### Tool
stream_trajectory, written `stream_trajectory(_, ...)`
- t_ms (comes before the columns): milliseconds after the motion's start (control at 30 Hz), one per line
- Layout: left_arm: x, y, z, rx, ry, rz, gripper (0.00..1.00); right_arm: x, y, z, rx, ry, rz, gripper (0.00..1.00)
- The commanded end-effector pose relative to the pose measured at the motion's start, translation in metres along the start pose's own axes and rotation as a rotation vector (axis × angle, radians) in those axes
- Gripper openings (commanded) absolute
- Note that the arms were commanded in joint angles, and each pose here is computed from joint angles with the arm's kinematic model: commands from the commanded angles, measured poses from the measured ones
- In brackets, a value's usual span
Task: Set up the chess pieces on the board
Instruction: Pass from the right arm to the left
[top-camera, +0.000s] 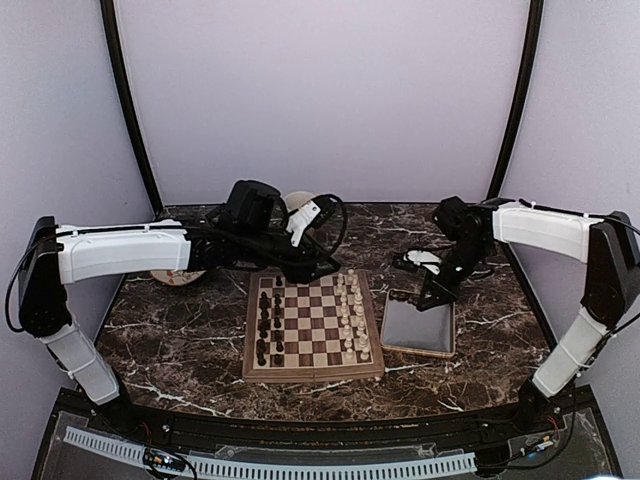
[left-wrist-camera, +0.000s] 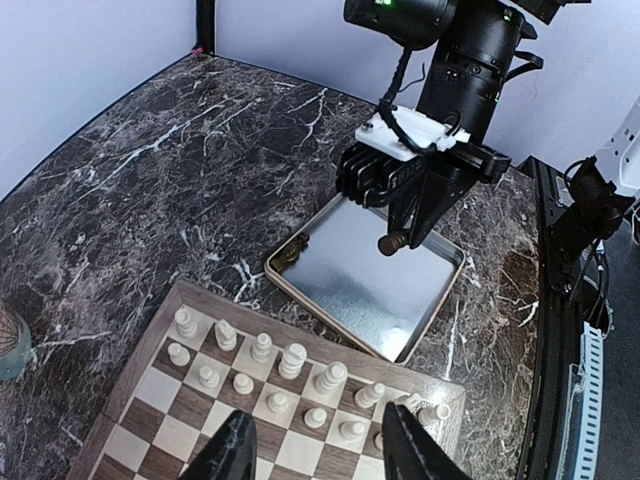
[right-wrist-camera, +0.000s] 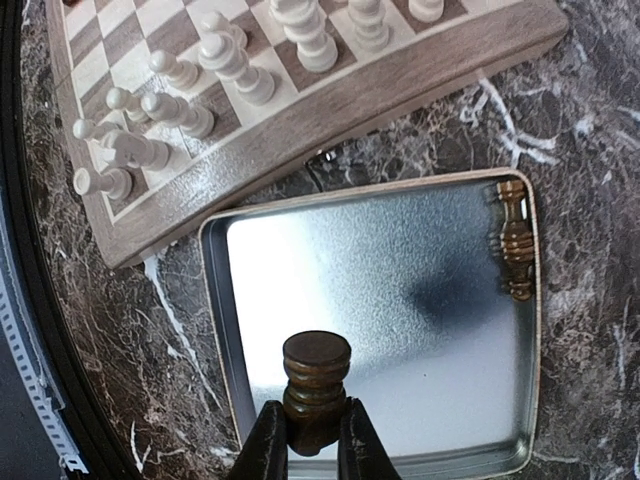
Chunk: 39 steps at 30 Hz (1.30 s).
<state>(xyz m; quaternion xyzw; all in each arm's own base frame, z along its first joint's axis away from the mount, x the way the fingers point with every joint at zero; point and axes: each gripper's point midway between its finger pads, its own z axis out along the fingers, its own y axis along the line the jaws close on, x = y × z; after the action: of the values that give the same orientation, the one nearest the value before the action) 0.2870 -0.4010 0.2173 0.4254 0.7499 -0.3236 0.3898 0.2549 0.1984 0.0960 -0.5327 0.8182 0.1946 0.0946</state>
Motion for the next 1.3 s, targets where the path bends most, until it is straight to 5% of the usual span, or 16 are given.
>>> stream_trajectory(0,-0.009,-0.023,0.005,0.115,-0.084,0.029,0.45,-0.031,0.008,-0.029,0.003,-0.155,-0.009,0.07)
stream_trajectory(300,0.001,-0.082,-0.008,0.29,-0.269,0.341,0.49,-0.07,0.036,-0.033,-0.23,-0.241,-0.027,0.08)
stream_trajectory(667,0.016,-0.088,0.017,0.01,-0.086,0.935,0.51,-0.096,0.083,-0.015,-0.399,-0.163,-0.113,0.09)
stream_trajectory(1267,0.032,-0.073,0.06,-0.104,0.081,1.137,0.43,-0.097,0.098,-0.004,-0.447,-0.121,-0.123,0.1)
